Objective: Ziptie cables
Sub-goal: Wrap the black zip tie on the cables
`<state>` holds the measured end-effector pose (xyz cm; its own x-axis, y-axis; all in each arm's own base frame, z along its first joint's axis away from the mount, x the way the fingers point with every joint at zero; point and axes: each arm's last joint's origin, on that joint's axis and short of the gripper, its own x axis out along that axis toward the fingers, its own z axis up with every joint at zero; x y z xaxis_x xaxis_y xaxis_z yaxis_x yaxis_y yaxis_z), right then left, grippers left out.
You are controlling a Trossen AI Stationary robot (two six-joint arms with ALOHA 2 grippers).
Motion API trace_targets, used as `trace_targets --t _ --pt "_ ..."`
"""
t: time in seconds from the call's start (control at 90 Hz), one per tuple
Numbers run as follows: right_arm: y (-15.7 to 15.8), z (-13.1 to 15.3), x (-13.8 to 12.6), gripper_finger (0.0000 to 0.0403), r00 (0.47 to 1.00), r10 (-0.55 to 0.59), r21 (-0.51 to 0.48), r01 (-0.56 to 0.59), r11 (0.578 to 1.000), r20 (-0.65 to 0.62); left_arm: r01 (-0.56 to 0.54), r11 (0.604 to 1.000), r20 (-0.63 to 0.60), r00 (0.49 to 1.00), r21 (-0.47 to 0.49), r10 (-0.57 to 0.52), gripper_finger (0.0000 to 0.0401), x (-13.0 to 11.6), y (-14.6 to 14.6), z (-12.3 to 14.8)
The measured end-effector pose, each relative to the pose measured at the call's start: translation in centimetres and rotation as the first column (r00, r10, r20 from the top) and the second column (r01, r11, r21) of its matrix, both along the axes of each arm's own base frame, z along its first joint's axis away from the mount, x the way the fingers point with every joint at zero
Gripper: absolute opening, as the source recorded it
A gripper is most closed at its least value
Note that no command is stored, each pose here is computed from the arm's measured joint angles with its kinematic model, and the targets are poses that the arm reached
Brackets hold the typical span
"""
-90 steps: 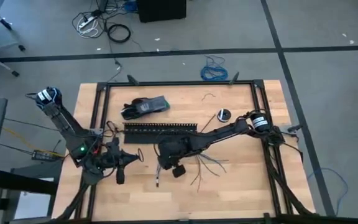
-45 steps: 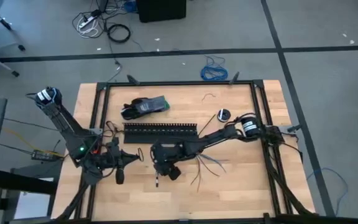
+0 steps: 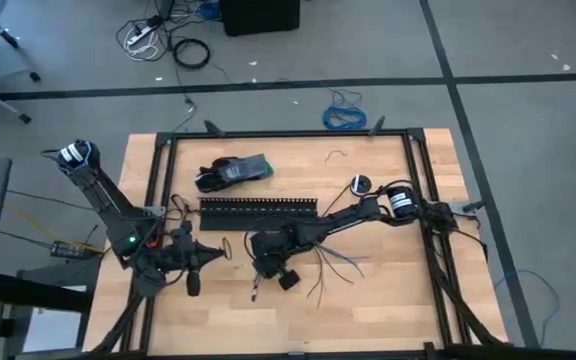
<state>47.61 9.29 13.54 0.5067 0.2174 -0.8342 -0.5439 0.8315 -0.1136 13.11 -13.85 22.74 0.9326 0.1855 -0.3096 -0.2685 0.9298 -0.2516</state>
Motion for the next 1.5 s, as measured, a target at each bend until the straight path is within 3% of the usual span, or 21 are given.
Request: trace_targets --t 0.1,0.256,0.467,0.711,1.322,1.5 --pt "-0.2 2.3 -0.8 0.0003 0.998 -0.066 -0.042 0.066 0.997 -0.001 0.005 1.000 0.007 1.000 0.006 -0.005 0.0000 0.1 -0.1 0.1" --pt "-0.4 8.6 -2.3 0.0002 0.954 -0.261 -0.117 0.279 0.953 0.148 0.005 1.000 0.016 1.000 -0.005 -0.005 0.0000 0.1 -0.1 0.2" --pt "0.7 11.2 -3.4 0.0001 0.876 -0.383 -0.206 0.449 0.870 0.292 0.000 0.999 0.042 0.999 -0.038 0.002 0.0000 0.8 -1.0 -0.1" --pt "1.0 11.0 -3.4 0.0000 0.872 -0.390 -0.212 0.457 0.864 0.295 -0.005 0.999 0.046 0.999 -0.049 0.007 0.0000 1.5 -1.6 -0.6" --pt "1.1 11.2 -3.0 0.0000 0.882 -0.363 -0.151 0.419 0.895 0.300 0.011 1.000 0.046 0.999 -0.005 -0.011 0.0000 4.7 0.5 0.2" --pt "1.2 10.7 -2.8 0.0000 0.908 -0.305 -0.047 0.332 0.942 0.287 0.019 1.000 -0.008 1.000 0.015 -0.019 0.0000 6.3 1.6 -0.7"
